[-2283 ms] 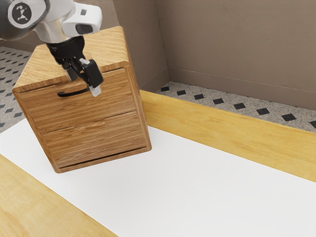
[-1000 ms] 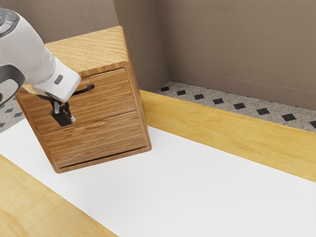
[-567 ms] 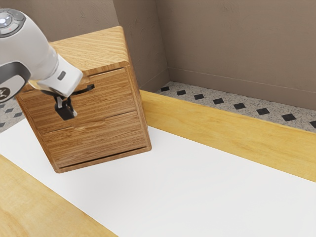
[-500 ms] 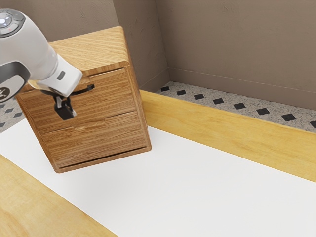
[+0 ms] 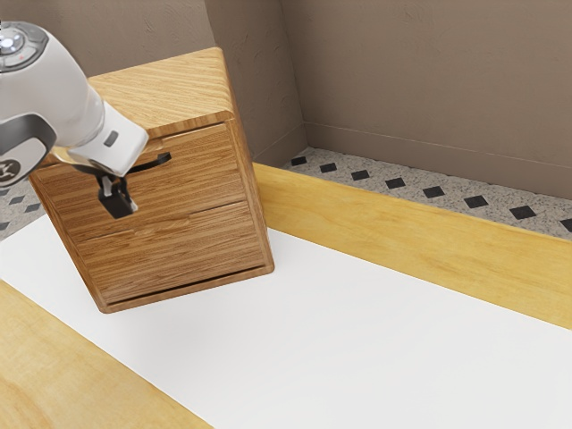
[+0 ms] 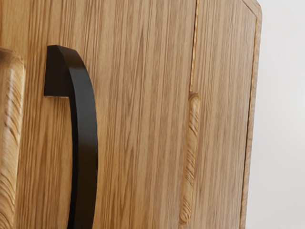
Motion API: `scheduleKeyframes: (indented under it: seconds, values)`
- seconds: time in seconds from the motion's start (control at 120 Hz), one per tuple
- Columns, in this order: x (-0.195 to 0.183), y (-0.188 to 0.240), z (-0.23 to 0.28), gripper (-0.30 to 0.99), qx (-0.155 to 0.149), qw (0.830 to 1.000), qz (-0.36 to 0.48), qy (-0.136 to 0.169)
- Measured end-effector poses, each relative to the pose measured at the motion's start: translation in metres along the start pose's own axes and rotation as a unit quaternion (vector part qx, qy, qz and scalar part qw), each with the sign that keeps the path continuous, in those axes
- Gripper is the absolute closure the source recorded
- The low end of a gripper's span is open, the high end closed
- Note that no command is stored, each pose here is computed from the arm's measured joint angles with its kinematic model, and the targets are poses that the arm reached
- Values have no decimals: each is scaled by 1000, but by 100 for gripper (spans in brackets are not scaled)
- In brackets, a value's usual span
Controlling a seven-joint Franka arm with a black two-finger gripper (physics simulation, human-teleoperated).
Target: Pull the drawer handle with one arm to open the drawer
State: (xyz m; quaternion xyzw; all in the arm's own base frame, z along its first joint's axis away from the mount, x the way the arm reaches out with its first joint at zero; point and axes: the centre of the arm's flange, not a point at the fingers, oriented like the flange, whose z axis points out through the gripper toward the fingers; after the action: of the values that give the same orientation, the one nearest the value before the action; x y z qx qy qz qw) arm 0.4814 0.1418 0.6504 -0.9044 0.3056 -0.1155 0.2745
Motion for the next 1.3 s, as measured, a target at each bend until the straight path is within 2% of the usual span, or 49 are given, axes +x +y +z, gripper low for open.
scheduleKeyframes:
  seconds: [0.483, 0.633, 0.733, 0.933, 1.3]
  values:
    - [3, 9, 10, -4, -11, 1000, 0, -2]
    - [7, 13, 8, 2, -10, 1000, 2, -2]
    - [11, 21, 6, 0, -9, 1000, 8, -4]
    - [15, 38, -5, 4, 5, 1000, 16, -9]
    - [16, 64, -16, 2, 22, 999, 18, -20]
